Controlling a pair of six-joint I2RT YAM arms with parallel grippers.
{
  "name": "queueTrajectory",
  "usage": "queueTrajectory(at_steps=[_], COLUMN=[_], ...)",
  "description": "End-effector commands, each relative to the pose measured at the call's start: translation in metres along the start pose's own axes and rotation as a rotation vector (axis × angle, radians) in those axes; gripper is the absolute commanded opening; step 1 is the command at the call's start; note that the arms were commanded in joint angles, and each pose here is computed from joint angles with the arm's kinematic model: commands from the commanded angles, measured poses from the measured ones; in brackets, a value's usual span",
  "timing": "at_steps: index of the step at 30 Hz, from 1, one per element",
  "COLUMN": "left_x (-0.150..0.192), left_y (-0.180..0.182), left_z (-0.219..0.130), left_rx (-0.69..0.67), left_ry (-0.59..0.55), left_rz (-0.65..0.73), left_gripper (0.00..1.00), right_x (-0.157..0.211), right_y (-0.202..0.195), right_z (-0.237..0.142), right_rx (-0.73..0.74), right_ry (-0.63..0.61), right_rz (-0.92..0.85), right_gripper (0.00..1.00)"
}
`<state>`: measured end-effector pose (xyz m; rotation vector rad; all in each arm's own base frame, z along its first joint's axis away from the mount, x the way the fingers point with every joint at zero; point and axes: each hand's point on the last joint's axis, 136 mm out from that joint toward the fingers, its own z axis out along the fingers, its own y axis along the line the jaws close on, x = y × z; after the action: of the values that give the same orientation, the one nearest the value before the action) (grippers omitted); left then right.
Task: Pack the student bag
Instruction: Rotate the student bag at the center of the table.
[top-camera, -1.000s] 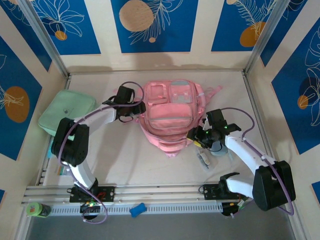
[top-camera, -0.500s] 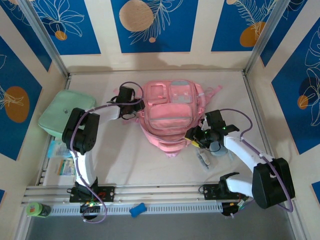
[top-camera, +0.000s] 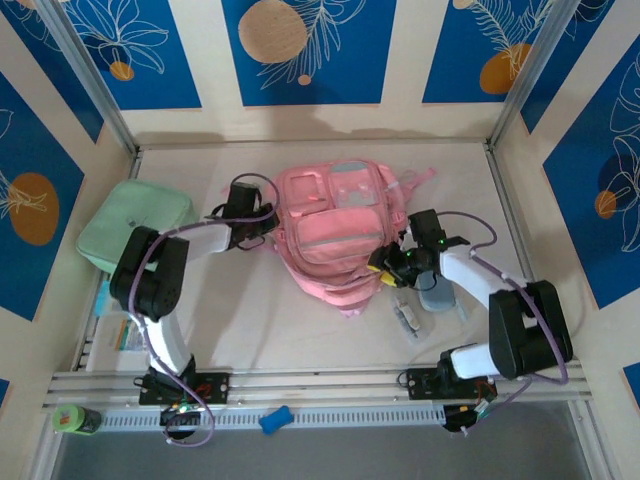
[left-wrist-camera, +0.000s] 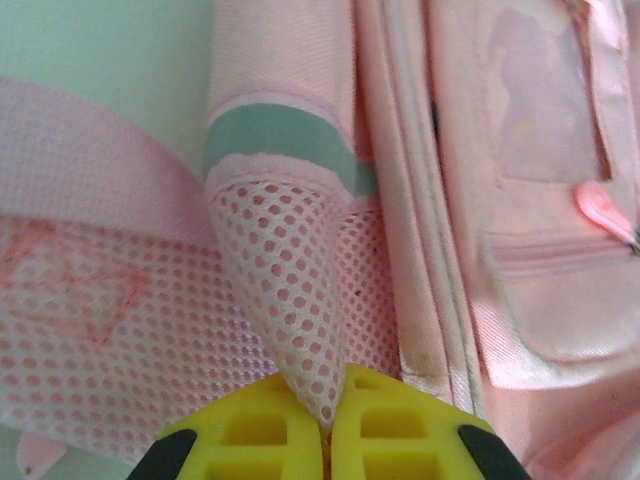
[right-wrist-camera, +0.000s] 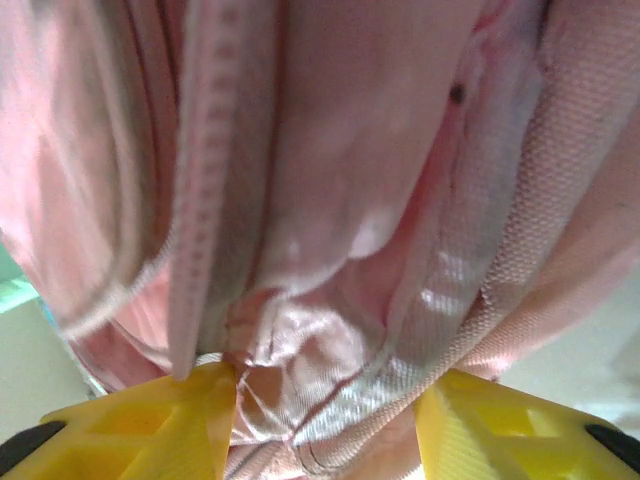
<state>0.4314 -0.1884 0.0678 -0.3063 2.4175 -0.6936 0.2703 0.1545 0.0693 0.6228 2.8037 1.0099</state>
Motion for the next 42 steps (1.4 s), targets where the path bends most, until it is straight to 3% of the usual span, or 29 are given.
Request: queueTrajectory(at_steps=[1,7,13,21,30,42], left_x=[0.004,0.029,0.041,0.056,0.095,0.130], left_y=[0.010,0.020,0.020,-0.012,-0.052,-0.087], left_z=[-0.029,-0.058,-0.070,-0.071,-0.079,-0.081], left_rx=[-0.012,-0.016,-0.066,-0.006,0.077,0.142], left_ry=[-0.018,-0.032,-0.040,-0.025,0.003,0.047], left_rz=[0.000,-0.062,-0.081,-0.130,-0.226,-0.290], left_gripper=[0.00,0.00,0.00,0.00,0.00,0.00], right_x=[-0.034,-0.082,-0.076,-0.024,0.052,0.109], right_y=[0.042,0.049,0.033,0.019,0.038,0.073], right_z=[-0.002,0.007,-0.016,-0.038,-0.035,0.004], right_rx=[-0.132,-0.083,0.033,0.211,0.200,0.177], right_ry=[-0.029,-0.019,-0.066,-0.089,-0.065,-0.228], right_rz=[-0.079,-0.080,-0.122,-0.234,-0.437,-0.535], right_gripper=[0.49,0.46,0.46,0.47,0.47,0.43])
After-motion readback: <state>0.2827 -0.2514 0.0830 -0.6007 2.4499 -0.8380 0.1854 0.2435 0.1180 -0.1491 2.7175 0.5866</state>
